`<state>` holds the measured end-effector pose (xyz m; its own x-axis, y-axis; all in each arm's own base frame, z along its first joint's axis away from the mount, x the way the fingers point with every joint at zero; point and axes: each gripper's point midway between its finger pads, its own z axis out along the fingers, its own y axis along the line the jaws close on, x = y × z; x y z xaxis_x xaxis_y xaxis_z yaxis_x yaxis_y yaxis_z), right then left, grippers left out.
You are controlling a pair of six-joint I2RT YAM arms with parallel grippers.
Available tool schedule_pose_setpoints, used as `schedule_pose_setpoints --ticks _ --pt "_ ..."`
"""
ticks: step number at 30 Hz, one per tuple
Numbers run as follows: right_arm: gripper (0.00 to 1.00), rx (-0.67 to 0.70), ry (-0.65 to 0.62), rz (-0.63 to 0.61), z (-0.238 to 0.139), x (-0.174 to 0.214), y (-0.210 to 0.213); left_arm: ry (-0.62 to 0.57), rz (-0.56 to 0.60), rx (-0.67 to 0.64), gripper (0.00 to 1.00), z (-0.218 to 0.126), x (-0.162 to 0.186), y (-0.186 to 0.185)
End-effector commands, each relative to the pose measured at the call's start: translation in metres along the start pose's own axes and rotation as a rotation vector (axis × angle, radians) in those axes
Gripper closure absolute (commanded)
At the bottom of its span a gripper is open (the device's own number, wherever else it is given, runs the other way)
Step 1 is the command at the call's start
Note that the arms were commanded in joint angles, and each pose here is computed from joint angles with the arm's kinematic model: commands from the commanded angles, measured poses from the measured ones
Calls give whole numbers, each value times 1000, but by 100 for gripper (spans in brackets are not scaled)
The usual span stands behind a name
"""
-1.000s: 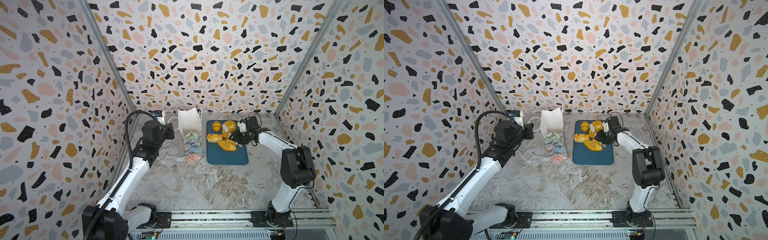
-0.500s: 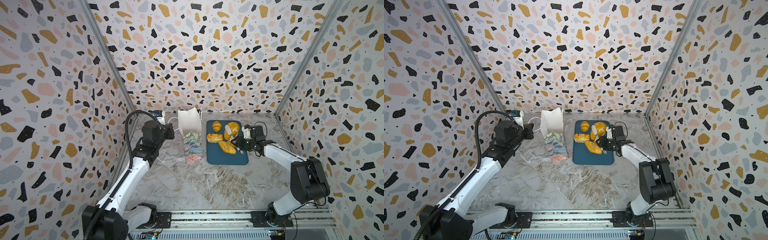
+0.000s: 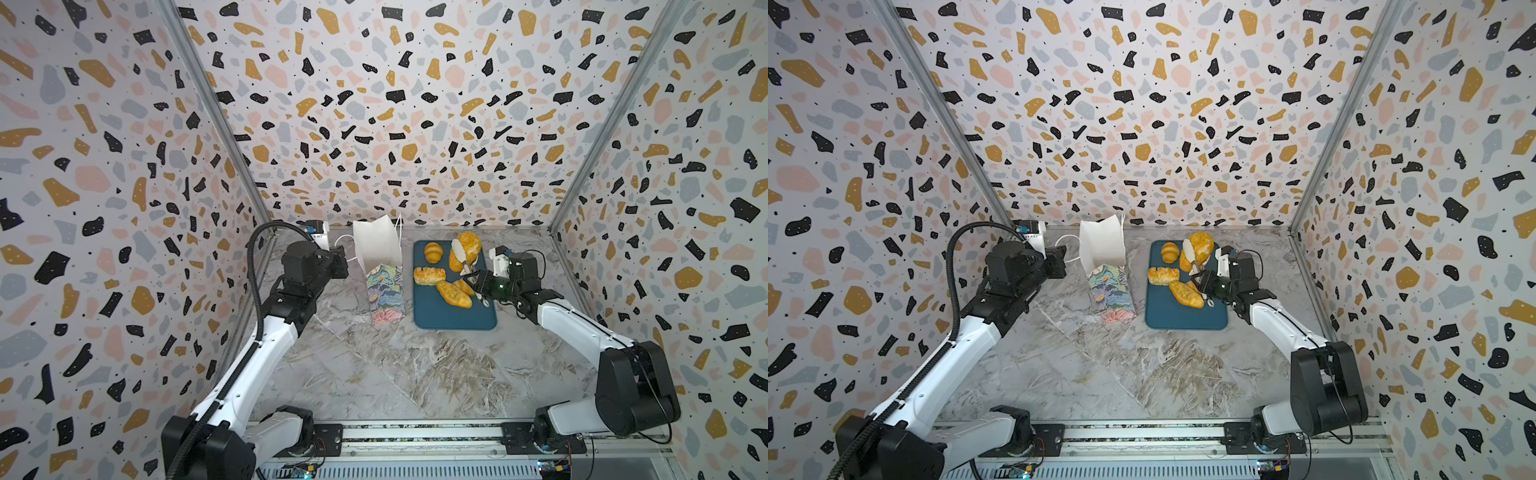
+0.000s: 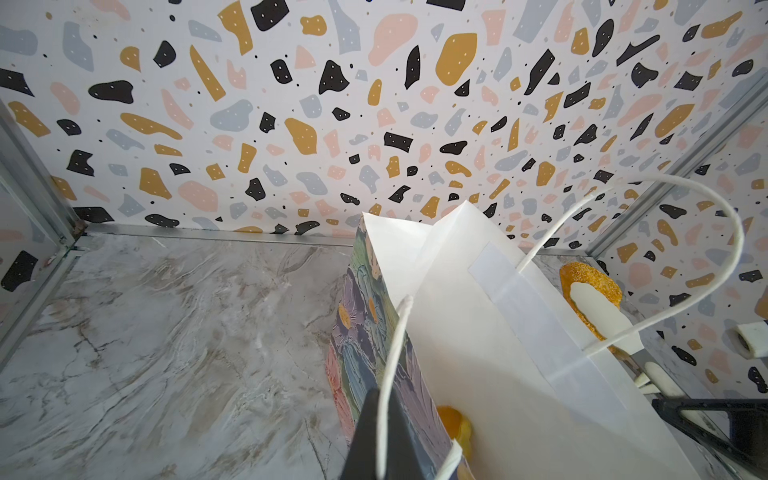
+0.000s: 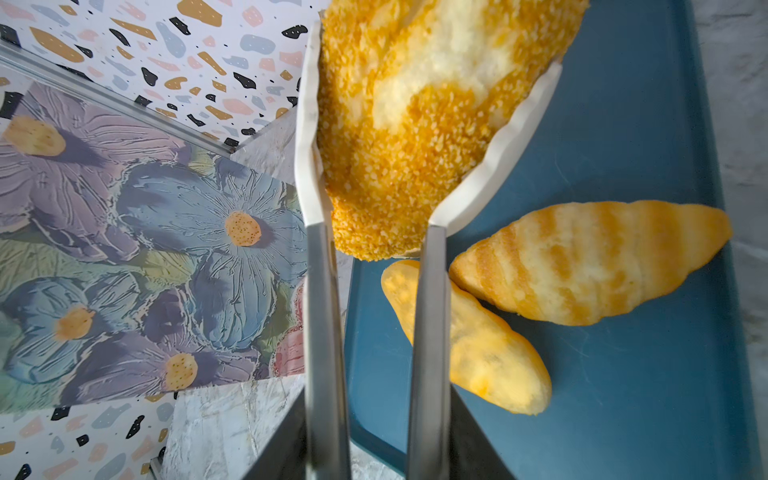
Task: Place the fake bread into the paper bag
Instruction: 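Lift the sugar-crusted bun in the tongs up off the tray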
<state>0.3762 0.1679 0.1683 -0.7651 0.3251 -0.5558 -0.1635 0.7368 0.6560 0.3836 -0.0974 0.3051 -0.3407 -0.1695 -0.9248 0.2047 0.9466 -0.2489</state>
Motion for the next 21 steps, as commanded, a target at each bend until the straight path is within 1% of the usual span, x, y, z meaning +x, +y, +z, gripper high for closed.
schedule_pose_setpoints --ticks 1,10,21 --pt "67 -86 -96 -46 -18 -19 28 -29 16 9 100 -6 -8 -4" --pt "67 -152 -190 -62 -41 -22 42 -37 15 13 100 -8 -10 -5" --pt "67 -193 -183 -64 -49 -13 52 -42 14 22 100 -9 -12 -7"
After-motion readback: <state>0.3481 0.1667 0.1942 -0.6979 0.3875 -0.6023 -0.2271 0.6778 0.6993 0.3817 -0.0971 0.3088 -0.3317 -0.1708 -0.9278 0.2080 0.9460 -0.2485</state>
